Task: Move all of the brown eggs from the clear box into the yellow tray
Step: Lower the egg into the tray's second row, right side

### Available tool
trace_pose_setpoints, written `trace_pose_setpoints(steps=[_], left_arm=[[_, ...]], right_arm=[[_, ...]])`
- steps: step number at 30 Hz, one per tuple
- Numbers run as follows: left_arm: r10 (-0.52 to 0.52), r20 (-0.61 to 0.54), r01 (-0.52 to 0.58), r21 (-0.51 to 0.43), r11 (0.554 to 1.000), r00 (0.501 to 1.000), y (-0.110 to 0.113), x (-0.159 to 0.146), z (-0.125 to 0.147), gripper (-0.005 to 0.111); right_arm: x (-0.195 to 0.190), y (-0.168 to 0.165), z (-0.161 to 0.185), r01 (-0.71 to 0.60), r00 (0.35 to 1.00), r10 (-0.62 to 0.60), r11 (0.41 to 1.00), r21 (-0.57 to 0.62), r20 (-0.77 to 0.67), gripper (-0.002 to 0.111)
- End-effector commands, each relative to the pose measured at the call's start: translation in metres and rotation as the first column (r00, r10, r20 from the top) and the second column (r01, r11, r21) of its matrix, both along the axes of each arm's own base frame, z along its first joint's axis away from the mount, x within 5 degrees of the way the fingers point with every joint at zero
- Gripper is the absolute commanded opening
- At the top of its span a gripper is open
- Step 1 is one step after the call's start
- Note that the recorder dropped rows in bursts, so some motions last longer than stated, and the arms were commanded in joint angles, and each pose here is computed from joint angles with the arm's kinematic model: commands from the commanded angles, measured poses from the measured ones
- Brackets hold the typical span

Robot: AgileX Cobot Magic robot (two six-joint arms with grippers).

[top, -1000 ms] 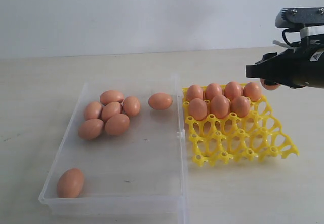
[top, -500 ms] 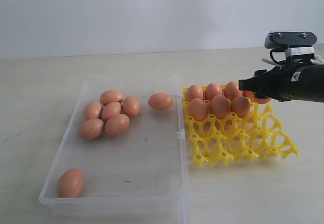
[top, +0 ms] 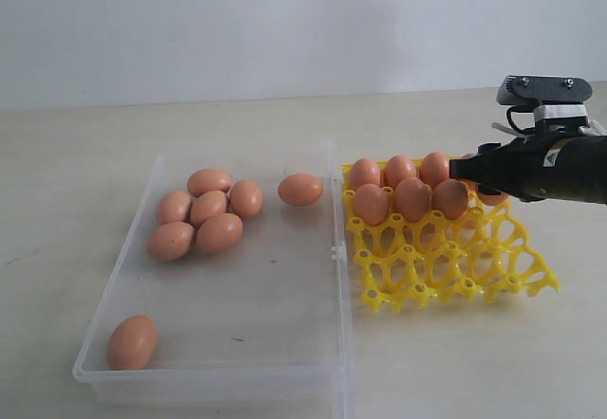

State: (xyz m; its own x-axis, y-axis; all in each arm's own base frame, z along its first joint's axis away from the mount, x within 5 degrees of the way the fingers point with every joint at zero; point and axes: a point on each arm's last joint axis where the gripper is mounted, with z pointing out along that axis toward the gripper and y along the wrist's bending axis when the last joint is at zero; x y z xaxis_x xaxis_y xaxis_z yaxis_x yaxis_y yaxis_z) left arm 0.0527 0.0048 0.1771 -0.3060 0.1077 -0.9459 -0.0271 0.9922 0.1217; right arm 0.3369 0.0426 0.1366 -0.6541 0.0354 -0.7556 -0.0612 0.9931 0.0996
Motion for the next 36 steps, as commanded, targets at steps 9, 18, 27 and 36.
trace_pose_setpoints(steps=[9, 18, 27, 36], left_arm=[[0.003, 0.016, -0.003, -0.005, 1.000, 1.000, 0.0000, -0.0002, 0.0022, 0.000], [0.003, 0.016, -0.003, -0.005, 1.000, 1.000, 0.0000, -0.0002, 0.0022, 0.000], [0.003, 0.016, -0.003, -0.005, 1.000, 1.000, 0.0000, -0.0002, 0.0022, 0.000], [0.003, 0.016, -0.003, -0.005, 1.000, 1.000, 0.0000, -0.0002, 0.0022, 0.000]], right_arm=[[0.0039, -0.0007, 0.0039, 0.003, 0.999, -0.004, 1.000, 0.021, 0.040, 0.000], [0.0039, -0.0007, 0.0039, 0.003, 0.999, -0.004, 1.000, 0.021, 0.040, 0.000], [0.0039, -0.0007, 0.0039, 0.003, 0.999, -0.004, 1.000, 0.021, 0.040, 0.023], [0.0041, -0.0007, 0.0042, 0.003, 0.999, -0.004, 1.000, 0.022, 0.044, 0.044]])
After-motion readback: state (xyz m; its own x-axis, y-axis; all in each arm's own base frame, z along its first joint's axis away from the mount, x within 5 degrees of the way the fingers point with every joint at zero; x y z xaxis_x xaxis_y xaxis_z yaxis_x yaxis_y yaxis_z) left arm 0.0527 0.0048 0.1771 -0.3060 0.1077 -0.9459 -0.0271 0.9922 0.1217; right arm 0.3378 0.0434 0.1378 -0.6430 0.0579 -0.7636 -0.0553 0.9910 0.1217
